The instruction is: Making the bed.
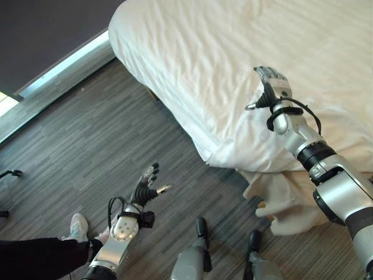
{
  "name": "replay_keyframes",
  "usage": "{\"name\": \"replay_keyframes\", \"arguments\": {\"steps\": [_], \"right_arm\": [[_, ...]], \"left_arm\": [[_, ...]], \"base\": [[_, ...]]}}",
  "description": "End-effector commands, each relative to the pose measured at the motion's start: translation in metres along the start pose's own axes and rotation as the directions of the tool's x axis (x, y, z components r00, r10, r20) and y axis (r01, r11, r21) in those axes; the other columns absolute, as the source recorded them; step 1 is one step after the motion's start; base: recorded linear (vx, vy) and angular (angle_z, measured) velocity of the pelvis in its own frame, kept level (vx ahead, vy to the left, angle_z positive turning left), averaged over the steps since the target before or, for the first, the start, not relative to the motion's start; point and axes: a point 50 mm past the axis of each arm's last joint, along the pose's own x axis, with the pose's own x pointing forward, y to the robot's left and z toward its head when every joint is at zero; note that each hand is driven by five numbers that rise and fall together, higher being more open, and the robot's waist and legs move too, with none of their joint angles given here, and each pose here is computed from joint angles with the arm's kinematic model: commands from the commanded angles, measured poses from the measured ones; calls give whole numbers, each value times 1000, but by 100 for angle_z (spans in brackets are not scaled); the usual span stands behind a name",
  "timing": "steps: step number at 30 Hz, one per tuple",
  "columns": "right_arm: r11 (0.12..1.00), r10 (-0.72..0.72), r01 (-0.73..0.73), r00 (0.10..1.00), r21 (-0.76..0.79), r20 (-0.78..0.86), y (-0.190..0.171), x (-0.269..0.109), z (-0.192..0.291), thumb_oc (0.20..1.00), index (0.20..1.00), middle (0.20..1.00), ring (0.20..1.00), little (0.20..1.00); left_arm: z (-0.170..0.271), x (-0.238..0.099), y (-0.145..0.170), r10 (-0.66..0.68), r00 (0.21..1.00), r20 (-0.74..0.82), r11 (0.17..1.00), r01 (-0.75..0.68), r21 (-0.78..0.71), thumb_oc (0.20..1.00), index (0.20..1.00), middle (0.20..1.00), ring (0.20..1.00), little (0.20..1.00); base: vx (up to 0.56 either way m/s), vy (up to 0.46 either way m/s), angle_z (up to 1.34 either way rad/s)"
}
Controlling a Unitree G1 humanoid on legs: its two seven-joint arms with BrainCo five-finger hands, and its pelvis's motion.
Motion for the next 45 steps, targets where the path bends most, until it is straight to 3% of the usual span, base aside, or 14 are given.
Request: {"name": "replay_keyframes", "arguments": {"steps": [1,4,5,6,8,25,32,36,37,38,41,42,44,45], "right_arm": [[998,-44,40,995,-39,-93,-25,10,-22,1000,1000,1000,1000,1000],[999,31,-20,962,42,-272,-4,-7,-59,1000,1000,1000,1000,1000],[999,36,-25,951,42,-306,-6,-10,-69,580,580,580,580,580],[998,39,-23,945,52,-324,-7,-11,-74,373,373,373,373,373],[995,45,-13,940,95,-338,-3,-15,-77,200,200,200,200,200],[903,122,-71,988,424,-94,84,-87,-9,200,200,200,200,200],[894,270,-196,953,403,-137,117,-191,-45,200,200,200,200,200],[828,519,-413,820,379,-242,160,-281,-64,200,200,200,200,200],[790,586,-463,763,401,-274,172,-303,-65,824,824,824,824,824],[720,681,-520,656,460,-324,190,-335,-66,1000,1000,1000,1000,1000],[623,779,-574,517,531,-354,208,-372,-60,1000,1000,1000,1000,1000],[515,856,-604,322,609,-405,221,-414,-58,1000,1000,1000,1000,1000],[480,872,-608,249,633,-422,224,-429,-58,1000,1000,1000,1000,1000],[443,872,-577,101,686,-479,223,-456,-65,1000,1000,1000,1000,1000]], "left_arm": [[44,19,9,-15,979,204,1000,10,29,1000,1000,1000,1000,1000],[47,40,-2,-6,980,200,999,-4,51,1000,1000,1000,1000,1000],[47,42,-3,0,980,200,999,-8,38,1000,1000,1000,1000,1000],[47,43,-3,4,980,200,999,-11,33,1000,1000,1000,1000,1000],[46,47,-7,13,982,189,1000,-17,20,1000,1000,1000,1000,1000],[33,53,-36,6,994,112,1000,-7,10,1000,1000,1000,1000,1000],[5,25,-39,-43,999,12,999,43,6,1000,1000,1000,1000,1000],[-6,11,-44,-37,999,-30,990,33,-137,1000,1000,1000,1000,1000],[-6,11,-46,-41,999,-30,989,36,-142,1000,1000,1000,1000,1000],[-7,11,-50,-53,998,-37,988,47,-148,1000,1000,1000,1000,1000],[-6,12,-56,-80,996,-35,986,74,-152,1000,1000,1000,1000,1000],[-6,13,-63,-109,993,-36,983,103,-153,1000,1000,1000,1000,1000],[-6,14,-65,-123,992,-37,982,117,-149,1000,1000,1000,1000,1000],[-6,15,-69,-147,988,-39,979,139,-149,1000,1000,1000,1000,1000]], "base": [[-51,39,-1],[-45,29,-4],[-33,18,-8],[-6,15,-4],[-4,16,0],[29,22,-5],[29,62,-18],[7,44,-18],[-32,14,-5],[-38,6,-3],[-23,3,-12],[-36,15,-11],[-3,16,1],[0,0,0]]}}
